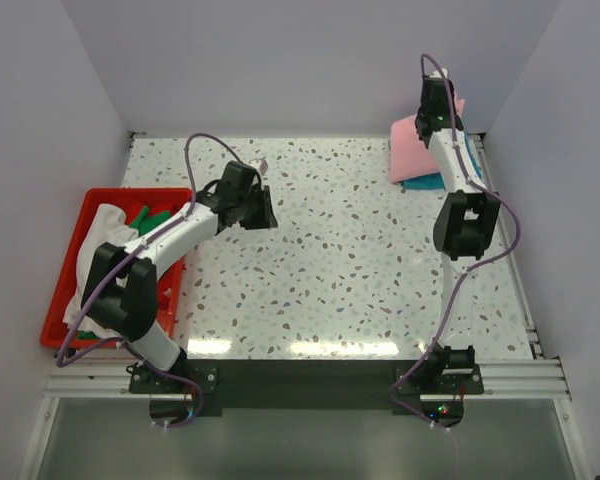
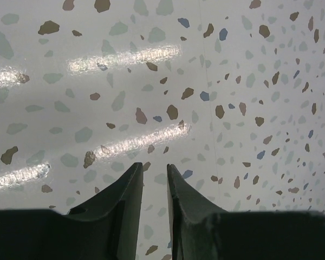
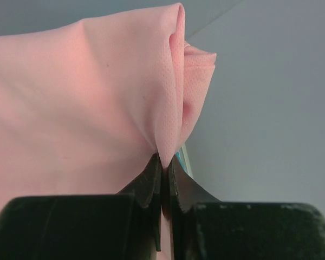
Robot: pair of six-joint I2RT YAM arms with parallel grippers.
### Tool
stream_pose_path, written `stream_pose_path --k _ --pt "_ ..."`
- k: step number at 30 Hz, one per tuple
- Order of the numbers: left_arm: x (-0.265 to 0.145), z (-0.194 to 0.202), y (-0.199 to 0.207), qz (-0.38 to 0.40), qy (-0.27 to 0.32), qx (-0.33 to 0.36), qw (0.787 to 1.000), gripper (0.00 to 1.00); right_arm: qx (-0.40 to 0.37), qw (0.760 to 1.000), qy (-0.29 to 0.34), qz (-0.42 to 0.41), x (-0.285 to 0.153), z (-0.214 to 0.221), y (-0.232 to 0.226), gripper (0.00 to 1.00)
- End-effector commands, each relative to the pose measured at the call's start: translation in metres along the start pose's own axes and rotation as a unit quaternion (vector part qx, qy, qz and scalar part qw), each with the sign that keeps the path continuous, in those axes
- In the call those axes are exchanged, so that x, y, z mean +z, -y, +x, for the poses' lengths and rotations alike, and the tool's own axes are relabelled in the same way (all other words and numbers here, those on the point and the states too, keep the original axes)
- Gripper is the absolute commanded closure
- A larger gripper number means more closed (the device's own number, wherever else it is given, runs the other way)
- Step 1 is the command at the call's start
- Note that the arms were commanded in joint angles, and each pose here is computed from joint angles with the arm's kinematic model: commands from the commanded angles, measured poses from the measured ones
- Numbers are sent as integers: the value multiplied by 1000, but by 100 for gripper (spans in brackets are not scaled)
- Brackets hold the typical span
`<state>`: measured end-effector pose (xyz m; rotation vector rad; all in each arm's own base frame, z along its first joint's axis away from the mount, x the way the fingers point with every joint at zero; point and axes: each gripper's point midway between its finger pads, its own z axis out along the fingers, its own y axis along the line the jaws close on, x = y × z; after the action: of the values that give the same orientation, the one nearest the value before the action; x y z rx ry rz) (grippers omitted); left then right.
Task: Fold and stack the t-shirts
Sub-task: Neatly place the folded tshirt to the corner, then reset both grippers
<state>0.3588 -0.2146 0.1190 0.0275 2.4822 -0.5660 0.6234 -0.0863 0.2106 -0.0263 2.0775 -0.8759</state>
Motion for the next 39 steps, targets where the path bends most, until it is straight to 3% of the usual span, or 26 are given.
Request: stream_pose_path --k 1,2,4,5,6,10,17,23,25,26,27,29,32,34,35,39 --pt "3 -14 6 19 14 13 1000 71 58 998 7 11 22 6 14 89" --pt "4 -13 6 20 12 13 1000 70 71 997 -5 25 35 18 27 78" --pt "4 -12 8 25 10 13 1000 69 95 995 -11 30 43 25 24 41" --pt "3 -12 9 27 9 13 999 67 99 995 -16 26 41 26 23 5" --pt "2 -12 10 30 11 13 999 64 115 993 -8 25 37 15 27 1" --pt "-9 -19 15 38 28 13 999 61 171 985 12 -18 4 -15 25 1" --pt "-29 -21 17 43 55 6 998 59 204 972 48 -110 -89 -54 -23 1" --pt "-45 -17 13 40 75 2 996 59 244 939 50 -236 -176 -48 -69 1" --pt "-49 -13 12 40 79 -3 996 59 253 925 57 -279 -218 -39 -80 1" --pt "-51 -12 11 41 83 -4 996 59 240 926 34 -289 -223 -12 -93 1" --pt "-56 -12 12 44 88 -5 995 59 263 916 50 -300 -247 -16 -80 1" --pt "-57 -6 7 40 91 -11 995 59 258 898 57 -353 -283 -7 -95 1" --pt "-61 4 2 39 96 -17 994 58 259 875 13 -408 -315 54 -113 1" --pt "-63 13 -2 40 96 -22 994 58 282 857 17 -432 -335 66 -103 1" --pt "-63 15 -3 39 98 -23 994 58 274 857 -7 -437 -336 93 -111 1" --pt "-70 22 -7 39 106 -29 993 58 280 859 -30 -428 -346 133 -97 1"
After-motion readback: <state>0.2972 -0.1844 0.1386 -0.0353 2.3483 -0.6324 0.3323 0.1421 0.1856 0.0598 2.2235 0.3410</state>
